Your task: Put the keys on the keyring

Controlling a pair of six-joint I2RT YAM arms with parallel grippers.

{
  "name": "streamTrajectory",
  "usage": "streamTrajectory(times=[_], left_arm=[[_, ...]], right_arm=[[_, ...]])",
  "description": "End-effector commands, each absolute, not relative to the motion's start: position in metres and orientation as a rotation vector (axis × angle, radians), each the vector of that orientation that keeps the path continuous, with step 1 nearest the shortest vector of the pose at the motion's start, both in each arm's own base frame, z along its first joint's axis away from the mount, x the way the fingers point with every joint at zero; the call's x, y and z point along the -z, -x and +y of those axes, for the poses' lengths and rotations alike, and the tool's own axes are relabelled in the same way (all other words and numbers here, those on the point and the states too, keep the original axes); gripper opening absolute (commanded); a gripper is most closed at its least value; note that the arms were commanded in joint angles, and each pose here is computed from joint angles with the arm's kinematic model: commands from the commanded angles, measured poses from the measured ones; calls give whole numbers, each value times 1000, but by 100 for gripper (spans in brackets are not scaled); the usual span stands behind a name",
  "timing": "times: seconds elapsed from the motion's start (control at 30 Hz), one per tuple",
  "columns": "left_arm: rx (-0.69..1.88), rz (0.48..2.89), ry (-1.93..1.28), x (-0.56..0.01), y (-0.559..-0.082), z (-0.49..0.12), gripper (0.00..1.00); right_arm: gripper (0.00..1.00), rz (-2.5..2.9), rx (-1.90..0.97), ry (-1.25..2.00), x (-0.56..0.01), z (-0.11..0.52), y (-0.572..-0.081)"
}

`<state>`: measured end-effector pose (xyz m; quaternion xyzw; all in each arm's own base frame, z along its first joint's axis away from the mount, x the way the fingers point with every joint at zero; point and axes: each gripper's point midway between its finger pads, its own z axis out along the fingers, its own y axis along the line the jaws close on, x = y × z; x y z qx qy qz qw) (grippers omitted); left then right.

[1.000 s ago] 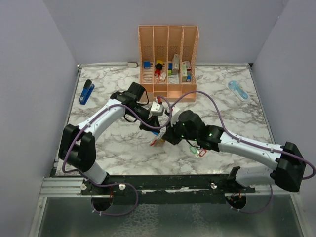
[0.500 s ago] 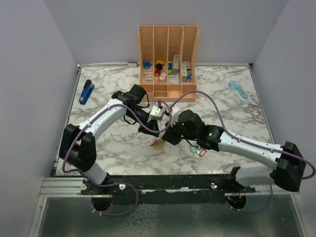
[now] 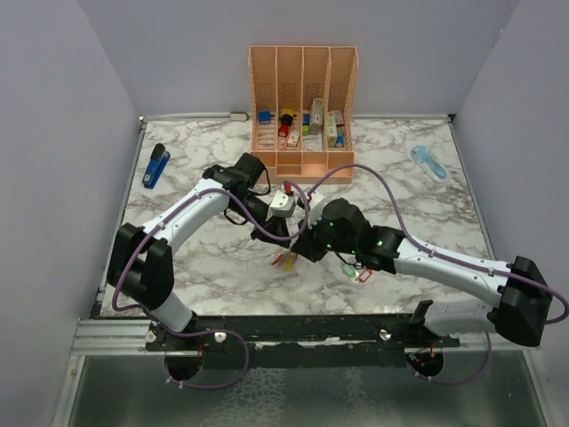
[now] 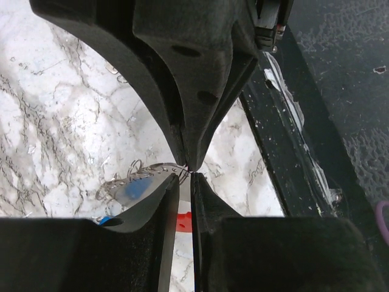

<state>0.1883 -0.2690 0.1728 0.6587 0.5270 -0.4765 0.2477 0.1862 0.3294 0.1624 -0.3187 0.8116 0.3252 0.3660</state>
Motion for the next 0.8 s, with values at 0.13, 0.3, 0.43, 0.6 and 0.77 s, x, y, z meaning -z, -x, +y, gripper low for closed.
streamTrajectory(times=[0.13, 0.3, 0.43, 0.6, 0.77], left_arm=[[1387, 1334, -1777, -184, -175, -277, 15], [1391, 1299, -1798, -182, -169, -275, 13], [1405, 1270, -1799, -182, -165, -274, 12], [1413, 1258, -1807, -181, -163, -273, 12], [1399, 1268, -1817, -177, -163, -272, 12]], right_arm=[[1, 1998, -918, 792, -186, 336, -182], [1, 1990, -921, 782, -188, 335, -182], [1, 1990, -924, 778, -189, 336, -183], [1, 1993, -924, 779, -188, 335, -182], [1, 1992, -928, 793, -190, 337, -182]])
